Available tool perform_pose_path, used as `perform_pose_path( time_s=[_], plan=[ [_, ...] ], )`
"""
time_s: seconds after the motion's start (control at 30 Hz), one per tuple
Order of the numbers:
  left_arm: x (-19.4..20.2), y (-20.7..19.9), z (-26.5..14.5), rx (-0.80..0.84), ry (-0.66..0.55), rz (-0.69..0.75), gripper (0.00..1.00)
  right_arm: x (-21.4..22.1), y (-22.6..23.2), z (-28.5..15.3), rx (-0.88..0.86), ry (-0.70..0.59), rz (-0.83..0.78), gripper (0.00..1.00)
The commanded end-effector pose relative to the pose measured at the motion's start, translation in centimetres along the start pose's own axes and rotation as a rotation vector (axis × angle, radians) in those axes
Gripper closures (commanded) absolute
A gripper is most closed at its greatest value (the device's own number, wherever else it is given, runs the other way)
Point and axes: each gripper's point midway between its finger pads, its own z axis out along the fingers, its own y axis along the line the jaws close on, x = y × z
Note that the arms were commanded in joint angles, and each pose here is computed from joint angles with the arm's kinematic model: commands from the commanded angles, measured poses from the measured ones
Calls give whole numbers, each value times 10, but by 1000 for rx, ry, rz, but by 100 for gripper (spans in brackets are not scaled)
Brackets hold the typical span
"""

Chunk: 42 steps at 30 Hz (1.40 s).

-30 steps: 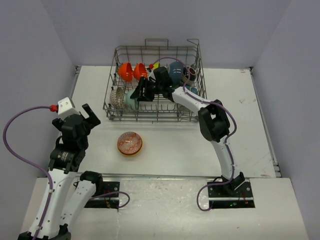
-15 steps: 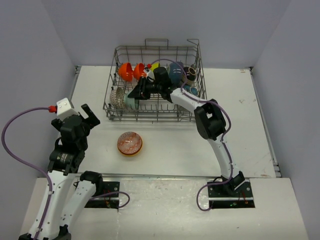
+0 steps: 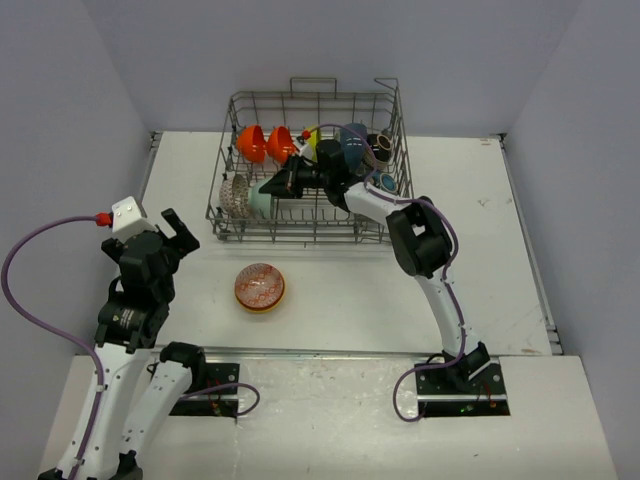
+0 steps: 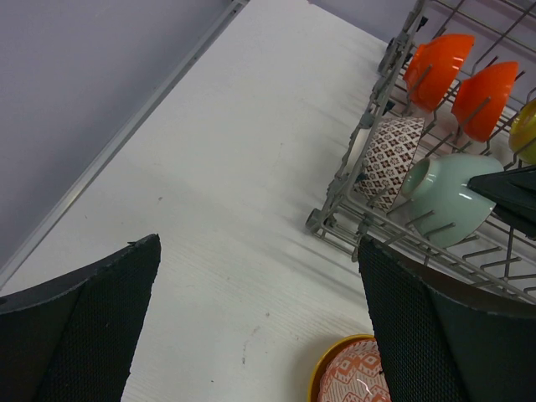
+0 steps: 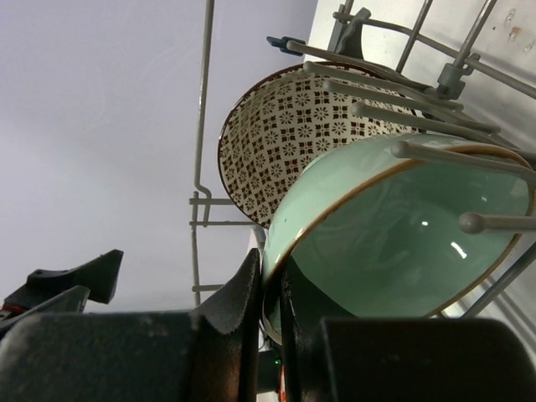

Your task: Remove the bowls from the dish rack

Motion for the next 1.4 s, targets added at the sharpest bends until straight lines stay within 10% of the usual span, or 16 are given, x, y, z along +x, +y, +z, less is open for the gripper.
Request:
perform_pose_path(
  time_s=[0.0,0.97,1.37],
  plan=[
    [-7,-2,1,13,-29,5,0,0,59,-11,-140,12,-52,100],
    [-11,1,-2,2,-47,-7,0,9,208,-74,-298,-11,-345,100],
    [-27,26,-15,-108,-118,-78,0,88,199,-87,315,-13,-862,100]
  ],
)
